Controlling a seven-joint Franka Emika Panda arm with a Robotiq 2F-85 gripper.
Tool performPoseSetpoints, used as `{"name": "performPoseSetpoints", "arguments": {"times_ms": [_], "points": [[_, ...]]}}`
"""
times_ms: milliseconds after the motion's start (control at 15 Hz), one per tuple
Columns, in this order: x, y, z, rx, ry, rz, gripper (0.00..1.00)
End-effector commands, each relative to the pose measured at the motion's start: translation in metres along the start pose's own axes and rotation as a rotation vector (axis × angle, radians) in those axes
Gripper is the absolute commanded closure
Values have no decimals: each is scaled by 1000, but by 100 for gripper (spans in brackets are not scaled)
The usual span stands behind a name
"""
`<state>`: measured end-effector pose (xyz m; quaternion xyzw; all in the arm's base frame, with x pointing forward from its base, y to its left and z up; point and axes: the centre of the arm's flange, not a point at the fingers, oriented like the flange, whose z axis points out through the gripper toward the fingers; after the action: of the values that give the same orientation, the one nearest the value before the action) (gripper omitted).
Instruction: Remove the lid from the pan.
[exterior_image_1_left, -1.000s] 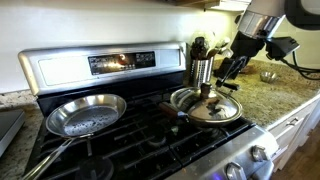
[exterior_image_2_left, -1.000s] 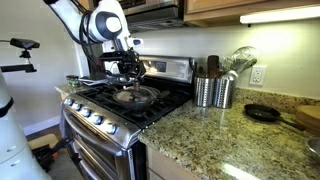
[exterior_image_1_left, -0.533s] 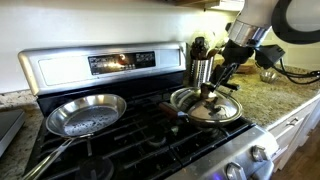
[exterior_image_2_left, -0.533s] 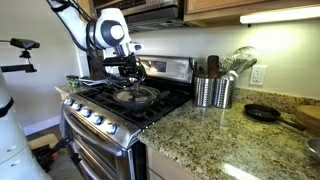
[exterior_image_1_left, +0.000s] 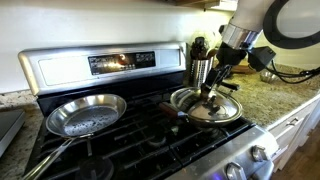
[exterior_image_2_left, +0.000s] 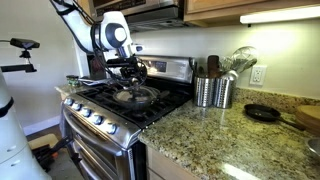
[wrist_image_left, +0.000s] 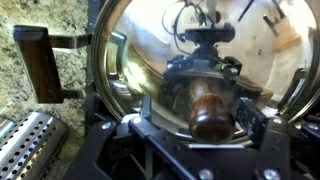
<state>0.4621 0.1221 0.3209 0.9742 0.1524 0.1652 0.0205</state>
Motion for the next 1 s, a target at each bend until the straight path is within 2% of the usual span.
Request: {"name": "performPoseSetpoints", "arguments": {"times_ms": [0, 133, 267, 400, 467, 533, 933], "points": [[9, -5, 11, -6, 21, -12, 6], [12, -8, 14, -5, 21, -25, 0], [14, -11, 16, -3, 20, -37, 0], [16, -14, 19, -5, 19, -53, 8], [17, -15, 19, -4, 17, -57, 28], [17, -15, 20, -4, 17, -62, 29], [15, -15, 16, -12, 20, -79, 69]]}}
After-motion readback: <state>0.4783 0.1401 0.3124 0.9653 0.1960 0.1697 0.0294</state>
